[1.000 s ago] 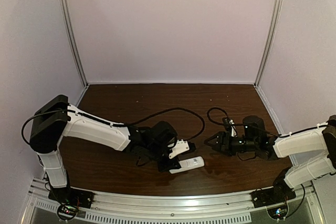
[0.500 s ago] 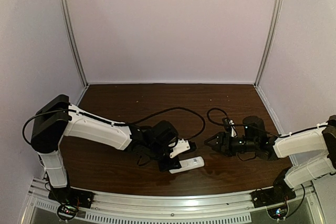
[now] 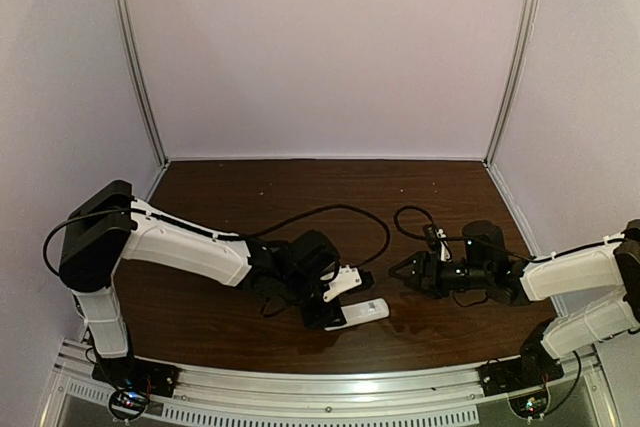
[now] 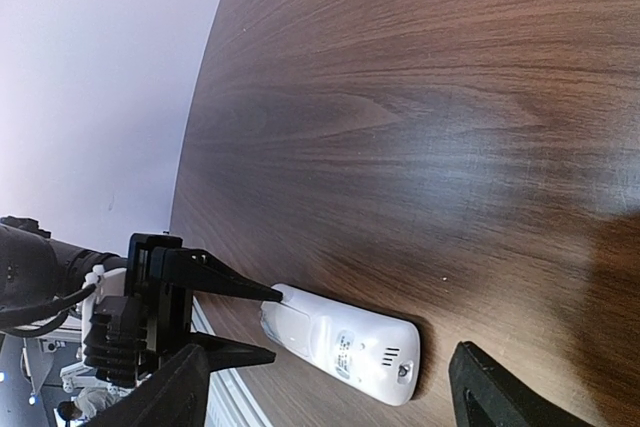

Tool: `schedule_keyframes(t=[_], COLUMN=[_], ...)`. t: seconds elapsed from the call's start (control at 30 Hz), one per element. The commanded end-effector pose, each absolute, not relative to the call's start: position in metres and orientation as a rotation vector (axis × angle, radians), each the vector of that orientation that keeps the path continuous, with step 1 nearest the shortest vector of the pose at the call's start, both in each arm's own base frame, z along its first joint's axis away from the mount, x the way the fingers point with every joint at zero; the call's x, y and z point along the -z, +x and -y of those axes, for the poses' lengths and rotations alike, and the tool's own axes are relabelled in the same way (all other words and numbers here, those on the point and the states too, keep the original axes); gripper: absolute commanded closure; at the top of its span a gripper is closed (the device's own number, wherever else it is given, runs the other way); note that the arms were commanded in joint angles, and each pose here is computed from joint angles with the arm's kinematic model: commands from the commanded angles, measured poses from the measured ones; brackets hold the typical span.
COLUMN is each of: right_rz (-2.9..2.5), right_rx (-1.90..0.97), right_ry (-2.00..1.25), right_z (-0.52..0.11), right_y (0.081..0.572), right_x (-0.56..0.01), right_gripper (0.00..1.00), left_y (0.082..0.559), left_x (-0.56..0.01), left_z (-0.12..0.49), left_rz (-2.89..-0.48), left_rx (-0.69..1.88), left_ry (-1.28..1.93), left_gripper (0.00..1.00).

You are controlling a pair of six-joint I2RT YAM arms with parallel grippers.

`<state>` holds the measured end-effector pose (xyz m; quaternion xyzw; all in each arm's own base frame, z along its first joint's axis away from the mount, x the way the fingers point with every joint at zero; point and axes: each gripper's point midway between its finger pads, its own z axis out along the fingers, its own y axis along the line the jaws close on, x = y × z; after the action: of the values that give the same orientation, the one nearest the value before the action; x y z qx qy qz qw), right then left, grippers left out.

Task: Load the batteries into the remote control
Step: Load the battery cover onto the remote control without the battery cover, then press the battery cover onto the remote control.

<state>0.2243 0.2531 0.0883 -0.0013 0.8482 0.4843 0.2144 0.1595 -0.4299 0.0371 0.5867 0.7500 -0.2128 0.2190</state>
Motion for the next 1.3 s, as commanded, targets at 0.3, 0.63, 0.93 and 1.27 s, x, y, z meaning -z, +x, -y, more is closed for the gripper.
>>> schedule_keyframes(t=[0.3,0.63,0.93,1.27], right_rz=[-2.28,-2.284,-2.393,-2.481], right_rx=[-1.377,-1.558,-1.557,-1.467], right_ry=[-0.135,-0.276,-0.354,-0.347], right_z=[-0.263,-0.327,-0.37,-0.372], right_y=[0.223,0.188,0.167,0.171], right_x=[-0.122,-0.135,-0.107,-0.072], right_gripper=[0.22,0.55,0.72,0.82], left_y=[0.178,0.19,0.188,0.186], left_x=[-0.107,-0.084,-0.083,-0.083], left_z=[0.426,0.378,0.363,0.368], left_rz=[-1.997,-2.125,-2.119,-2.093], left_rx=[0.71,0.704,0.762,0.824], left_ry=[1.419,1.203,1.144,1.108], left_gripper=[0.47,0.49,0.52,0.53])
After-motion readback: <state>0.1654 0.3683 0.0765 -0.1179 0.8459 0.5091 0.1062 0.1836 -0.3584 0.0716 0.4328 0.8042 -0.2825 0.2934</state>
